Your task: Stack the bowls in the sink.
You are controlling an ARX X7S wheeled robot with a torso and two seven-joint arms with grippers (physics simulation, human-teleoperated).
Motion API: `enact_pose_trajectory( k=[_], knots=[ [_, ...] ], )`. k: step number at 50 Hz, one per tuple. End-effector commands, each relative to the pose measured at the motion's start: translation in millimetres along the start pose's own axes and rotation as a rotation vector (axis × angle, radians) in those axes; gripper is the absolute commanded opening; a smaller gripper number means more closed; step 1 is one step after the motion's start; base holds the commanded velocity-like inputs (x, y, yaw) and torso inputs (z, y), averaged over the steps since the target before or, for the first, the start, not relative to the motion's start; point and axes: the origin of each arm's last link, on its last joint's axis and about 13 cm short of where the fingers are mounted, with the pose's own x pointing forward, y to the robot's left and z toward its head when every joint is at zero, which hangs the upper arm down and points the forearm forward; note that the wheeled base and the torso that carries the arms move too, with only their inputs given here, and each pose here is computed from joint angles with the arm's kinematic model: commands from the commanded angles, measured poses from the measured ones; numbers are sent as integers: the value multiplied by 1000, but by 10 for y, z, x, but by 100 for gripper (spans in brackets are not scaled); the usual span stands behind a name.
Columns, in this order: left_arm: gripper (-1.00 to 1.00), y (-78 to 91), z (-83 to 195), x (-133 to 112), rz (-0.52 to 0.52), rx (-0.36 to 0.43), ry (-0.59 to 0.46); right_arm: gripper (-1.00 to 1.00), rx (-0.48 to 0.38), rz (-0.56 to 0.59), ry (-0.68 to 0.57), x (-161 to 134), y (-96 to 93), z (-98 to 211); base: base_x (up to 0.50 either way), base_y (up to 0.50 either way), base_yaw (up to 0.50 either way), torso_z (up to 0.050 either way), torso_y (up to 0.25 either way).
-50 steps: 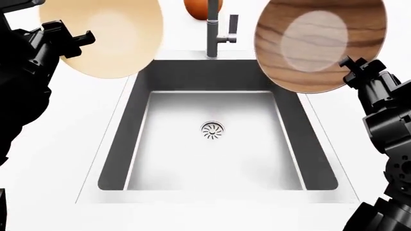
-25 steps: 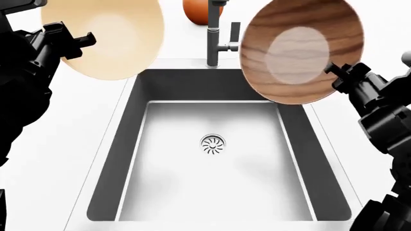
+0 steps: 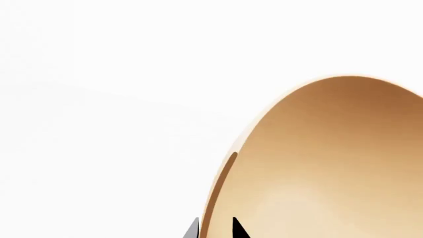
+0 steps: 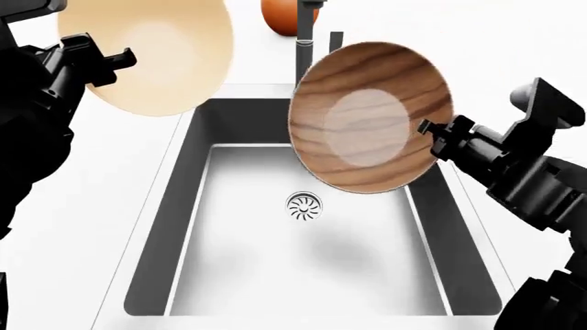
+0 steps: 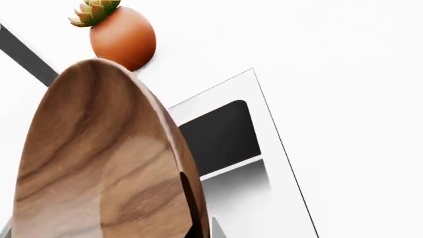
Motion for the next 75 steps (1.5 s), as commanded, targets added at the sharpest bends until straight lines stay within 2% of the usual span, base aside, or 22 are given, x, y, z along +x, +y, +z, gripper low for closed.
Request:
enact_pose_trajectory(
  k=[1,24,38,54,59,60,75],
  knots=[
    [-100,10,19,-3,6,-4,-11,-100,-19,64,118,29,89,-127,0,0,0,0,0],
    [-100,8,14,-6,1,-4,-6,-100,-11,121,300,461,134,-600,0,0,0,0,1],
    [-100,28,-8,-10,6,-6,-4,-100,10,132,375,572,124,-855,21,-4,4,0,-5],
    [-100,31,-19,-7,9,-8,-2,-100,64,91,469,636,-63,-1220,19,-5,4,-3,-8],
    [-100,30,-13,-13,9,-8,-3,-100,27,73,500,653,-105,-1314,19,-5,5,-9,-13],
    [-100,29,-12,-15,8,-8,-3,100,11,73,502,655,-103,-1311,16,-5,4,-10,-13],
    [-100,32,5,-23,10,-6,-5,100,-21,81,492,630,-79,-1245,21,-5,4,-9,-14]
  ],
)
